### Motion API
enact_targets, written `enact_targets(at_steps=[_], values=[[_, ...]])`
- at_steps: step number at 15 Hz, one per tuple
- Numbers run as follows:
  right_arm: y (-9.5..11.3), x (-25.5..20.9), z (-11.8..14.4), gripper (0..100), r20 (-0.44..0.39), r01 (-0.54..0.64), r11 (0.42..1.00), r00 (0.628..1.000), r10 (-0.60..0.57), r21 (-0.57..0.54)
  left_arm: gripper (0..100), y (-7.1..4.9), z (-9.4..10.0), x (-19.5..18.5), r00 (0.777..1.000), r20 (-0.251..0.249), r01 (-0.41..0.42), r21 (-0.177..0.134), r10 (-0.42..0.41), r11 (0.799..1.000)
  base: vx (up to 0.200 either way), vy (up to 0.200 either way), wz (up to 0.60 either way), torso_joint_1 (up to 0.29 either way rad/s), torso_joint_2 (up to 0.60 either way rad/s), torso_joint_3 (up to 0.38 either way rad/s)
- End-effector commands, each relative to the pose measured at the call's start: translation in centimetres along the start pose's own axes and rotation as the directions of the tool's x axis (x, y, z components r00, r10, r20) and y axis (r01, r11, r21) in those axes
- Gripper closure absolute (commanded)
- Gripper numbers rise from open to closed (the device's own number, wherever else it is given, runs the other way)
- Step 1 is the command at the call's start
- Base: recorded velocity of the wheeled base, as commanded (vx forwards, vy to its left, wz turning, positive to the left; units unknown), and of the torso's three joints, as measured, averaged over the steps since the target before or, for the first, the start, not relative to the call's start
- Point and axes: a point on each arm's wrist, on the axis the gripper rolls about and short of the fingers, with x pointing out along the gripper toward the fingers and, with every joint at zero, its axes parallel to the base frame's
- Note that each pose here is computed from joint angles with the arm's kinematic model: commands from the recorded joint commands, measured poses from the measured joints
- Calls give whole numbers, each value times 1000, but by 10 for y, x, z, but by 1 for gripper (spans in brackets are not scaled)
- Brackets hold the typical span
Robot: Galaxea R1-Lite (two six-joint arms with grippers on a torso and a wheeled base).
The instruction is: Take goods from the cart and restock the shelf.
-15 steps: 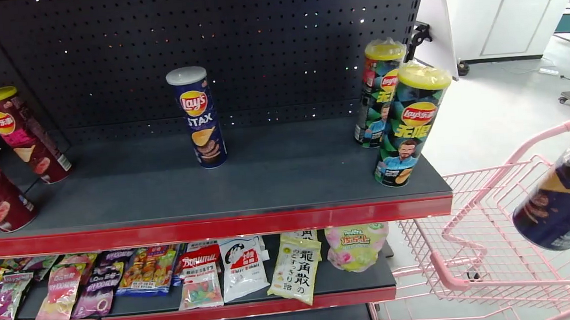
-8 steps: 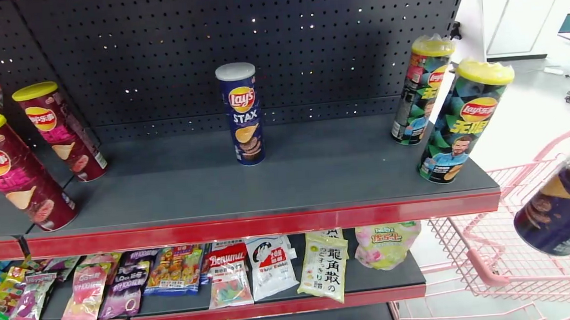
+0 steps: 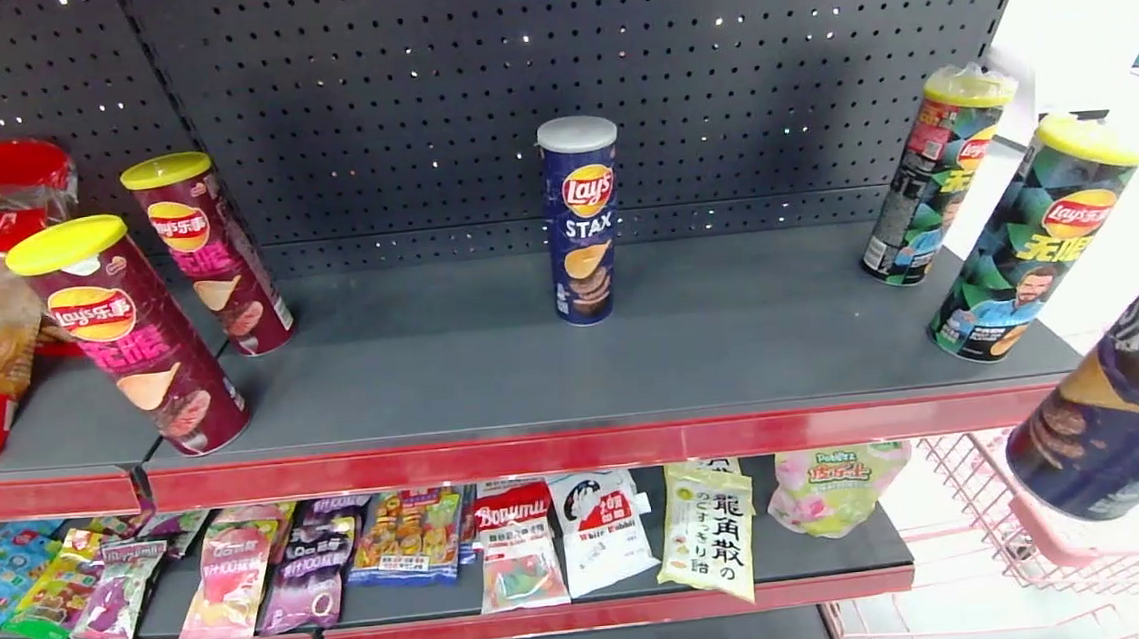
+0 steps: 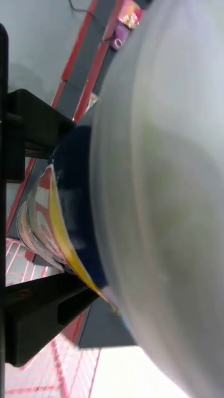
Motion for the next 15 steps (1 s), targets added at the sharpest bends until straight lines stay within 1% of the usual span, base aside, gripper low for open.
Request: enact_targets(at_steps=[1, 4, 10, 13, 15], values=[[1, -2, -2, 100, 6, -27, 1000, 1000, 27, -10, 0, 0, 0, 0, 1000, 0, 0, 0, 0, 1000, 0, 0, 0, 0, 0, 0], [1, -4, 0, 100, 18, -35, 999, 999, 35, -16, 0, 0, 0, 0, 1000, 0, 0, 0, 0, 1000, 0, 0, 0, 0, 0, 0], [2, -3, 0, 100, 20, -65, 998, 998, 66, -16, 0, 0, 0, 0, 1000, 0, 0, 0, 0, 1000, 200, 0, 0, 3, 1, 2], [3, -4, 1, 100, 30, -121, 993, 992, 121, -18, 0, 0, 0, 0, 1000, 0, 0, 0, 0, 1000, 0, 0, 0, 0, 0, 0], [3, -3, 2, 100, 31, -130, 991, 991, 130, -20, 0, 0, 0, 0, 1000, 0, 1, 0, -1, 1000, 0, 0, 0, 0, 0, 0]])
